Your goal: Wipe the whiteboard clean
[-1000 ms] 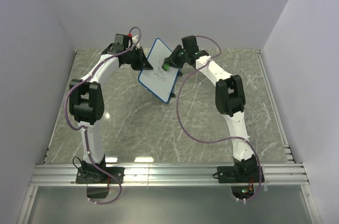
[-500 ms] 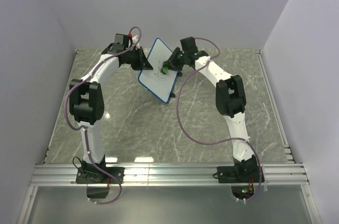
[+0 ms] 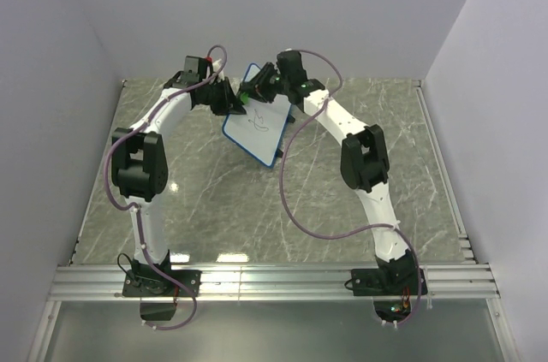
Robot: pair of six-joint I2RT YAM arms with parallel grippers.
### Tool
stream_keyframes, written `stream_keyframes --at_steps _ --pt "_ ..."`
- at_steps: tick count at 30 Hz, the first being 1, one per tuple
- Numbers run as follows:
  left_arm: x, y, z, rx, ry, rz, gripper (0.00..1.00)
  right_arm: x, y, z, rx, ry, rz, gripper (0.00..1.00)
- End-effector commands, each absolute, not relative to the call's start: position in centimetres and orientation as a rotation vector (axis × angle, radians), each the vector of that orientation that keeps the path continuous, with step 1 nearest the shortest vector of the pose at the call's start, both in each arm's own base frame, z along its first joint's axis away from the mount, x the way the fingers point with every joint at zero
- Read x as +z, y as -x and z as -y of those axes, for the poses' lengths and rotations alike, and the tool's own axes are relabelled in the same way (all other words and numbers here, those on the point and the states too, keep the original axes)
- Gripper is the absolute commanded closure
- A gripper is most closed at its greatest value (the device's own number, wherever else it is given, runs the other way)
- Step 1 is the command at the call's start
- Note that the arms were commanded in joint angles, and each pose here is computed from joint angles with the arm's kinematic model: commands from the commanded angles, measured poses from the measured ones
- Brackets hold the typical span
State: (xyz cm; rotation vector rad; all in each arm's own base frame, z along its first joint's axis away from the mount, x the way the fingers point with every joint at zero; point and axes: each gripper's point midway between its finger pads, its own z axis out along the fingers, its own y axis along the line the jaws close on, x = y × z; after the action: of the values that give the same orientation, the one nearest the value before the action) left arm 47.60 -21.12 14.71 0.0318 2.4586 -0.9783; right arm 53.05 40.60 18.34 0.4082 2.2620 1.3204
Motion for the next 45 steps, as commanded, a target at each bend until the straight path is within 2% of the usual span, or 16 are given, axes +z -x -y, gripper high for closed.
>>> stream_keyframes --at_steps 1,6,12,16,20,28,31,35,38,41,45 --pt "7.4 -39.6 22.4 -0.865 -0.132 -2.830 1.00 7.8 -47.5 -41.0 1.180 -0.442 -2.599 1.00" --pt "7.7 -40.0 22.4 -0.861 -0.133 -2.823 1.00 2.8 -43.2 -36.9 0.949 -0.476 -2.769 1.00" --pt "7.6 -40.0 22.4 -0.857 -0.134 -2.824 1.00 -0.3 -38.0 -33.8 0.785 -0.482 -2.886 1.00" --pt "7.7 -40.0 22.2 -0.850 -0.132 -2.821 1.00 -0.8 -36.6 -34.0 0.785 -0.461 -2.908 1.00" --pt "7.9 -39.8 22.2 -0.849 -0.137 -2.816 1.00 1.8 -38.2 -36.6 0.877 -0.429 -2.847 1.00" --pt "7.9 -39.5 22.0 -0.838 -0.132 -2.819 1.00 12.5 -43.7 -44.0 1.171 -0.424 -2.590 1.00" --pt "8.1 -39.5 22.0 -0.838 -0.136 -2.816 1.00 13.6 -44.1 -45.6 1.212 -0.433 -2.574 1.00" --pt "8.4 -39.5 21.8 -0.830 -0.137 -2.806 1.00 12.3 -43.8 -45.7 1.175 -0.455 -2.605 1.00" --pt "8.4 -39.4 21.7 -0.825 -0.138 -2.804 1.00 9.8 -43.3 -44.0 1.058 -0.475 -2.659 1.00" --pt "8.5 -39.4 21.8 -0.828 -0.138 -2.800 1.00 6.0 -42.1 -39.8 0.717 -0.504 -2.781 1.00" --pt "8.7 -39.5 21.8 -0.837 -0.139 -2.796 1.00 2.7 -40.7 -35.2 0.420 -0.503 -2.828 1.00"
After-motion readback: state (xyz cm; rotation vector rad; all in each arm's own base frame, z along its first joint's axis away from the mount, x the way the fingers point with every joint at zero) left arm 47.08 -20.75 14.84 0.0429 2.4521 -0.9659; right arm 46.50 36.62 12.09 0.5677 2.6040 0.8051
